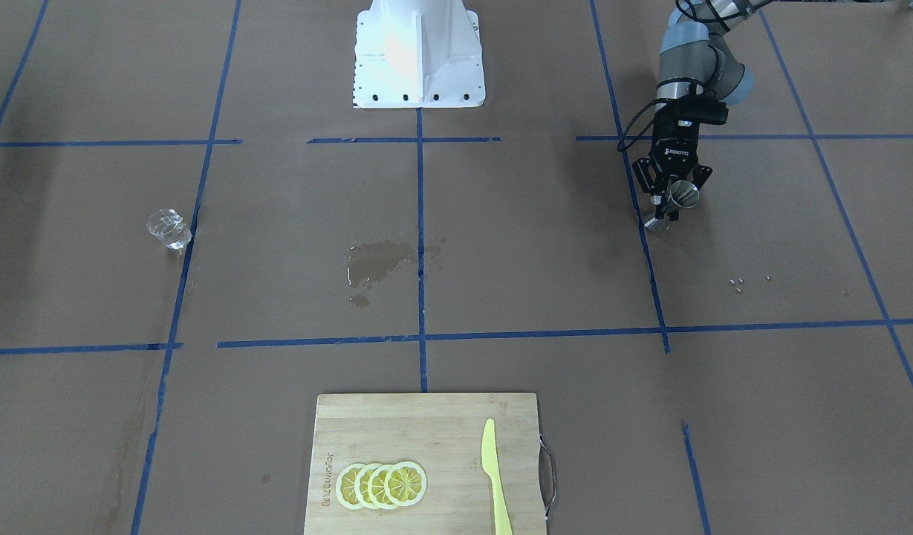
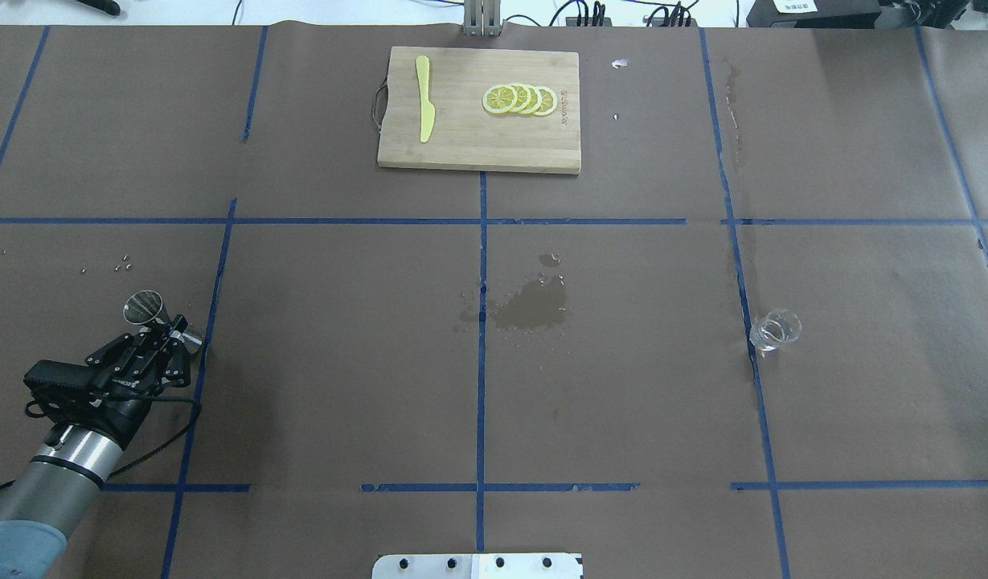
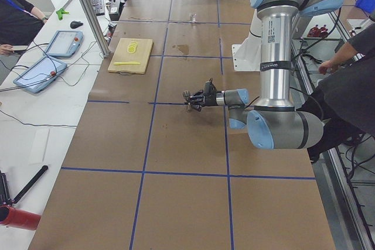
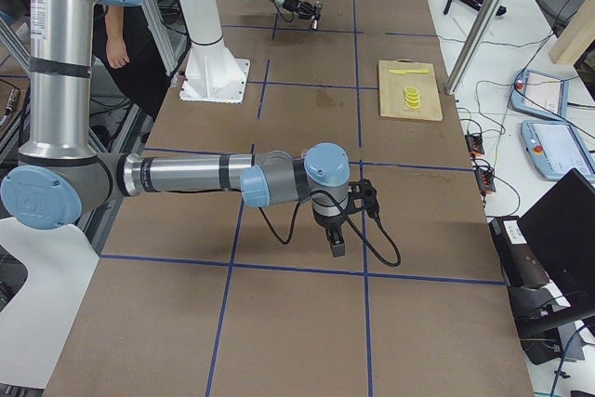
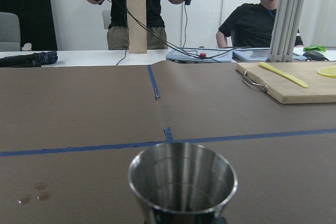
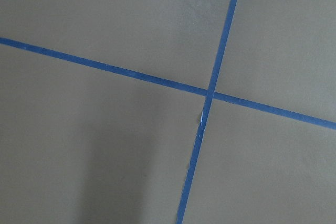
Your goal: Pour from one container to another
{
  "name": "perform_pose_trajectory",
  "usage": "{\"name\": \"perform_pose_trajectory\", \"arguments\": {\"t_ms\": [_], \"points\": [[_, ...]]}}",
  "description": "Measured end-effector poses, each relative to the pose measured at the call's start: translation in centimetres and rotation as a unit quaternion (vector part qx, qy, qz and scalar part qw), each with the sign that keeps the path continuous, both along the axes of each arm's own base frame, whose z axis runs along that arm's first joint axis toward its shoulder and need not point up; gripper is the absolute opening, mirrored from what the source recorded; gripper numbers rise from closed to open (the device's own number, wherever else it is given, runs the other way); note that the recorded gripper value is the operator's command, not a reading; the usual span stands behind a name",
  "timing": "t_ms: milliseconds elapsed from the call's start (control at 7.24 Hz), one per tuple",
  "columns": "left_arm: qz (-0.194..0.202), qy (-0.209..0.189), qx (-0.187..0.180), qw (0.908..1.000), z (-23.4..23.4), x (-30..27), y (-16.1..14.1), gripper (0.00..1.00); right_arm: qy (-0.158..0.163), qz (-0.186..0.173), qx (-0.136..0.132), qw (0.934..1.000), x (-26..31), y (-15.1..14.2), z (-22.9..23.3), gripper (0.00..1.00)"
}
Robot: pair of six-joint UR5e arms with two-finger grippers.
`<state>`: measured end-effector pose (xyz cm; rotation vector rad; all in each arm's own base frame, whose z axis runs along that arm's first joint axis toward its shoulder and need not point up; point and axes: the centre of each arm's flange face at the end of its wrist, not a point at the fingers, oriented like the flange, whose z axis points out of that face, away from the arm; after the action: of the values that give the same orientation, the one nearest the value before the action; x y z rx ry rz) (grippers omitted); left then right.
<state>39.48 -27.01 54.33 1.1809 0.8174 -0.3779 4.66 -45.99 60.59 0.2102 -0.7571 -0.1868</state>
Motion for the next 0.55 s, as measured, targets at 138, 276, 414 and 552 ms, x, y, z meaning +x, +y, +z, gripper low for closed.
{"name": "perform_pose_trajectory", "arguments": {"t_ms": [138,276,414,552], "points": [[0.001,0.007,0.005,1.0000,-0.5,-0.5,0.0,0.00,0.000,0.000,0.000,1.0000,0.0,0.0,0.0,1.00],[0.004,0.009,0.013,0.9999,-1.2,-0.9,0.0,0.00,0.000,0.000,0.001,1.0000,0.0,-0.1,-0.1,1.00],[0.013,0.011,0.020,0.9997,-1.9,-1.2,0.1,0.00,0.000,0.000,0.001,1.0000,0.0,-0.1,-0.1,1.00],[0.047,0.022,0.025,0.9983,-2.7,-1.4,0.3,0.00,0.000,0.000,0.001,1.0000,0.0,-0.1,-0.1,1.00]]}}
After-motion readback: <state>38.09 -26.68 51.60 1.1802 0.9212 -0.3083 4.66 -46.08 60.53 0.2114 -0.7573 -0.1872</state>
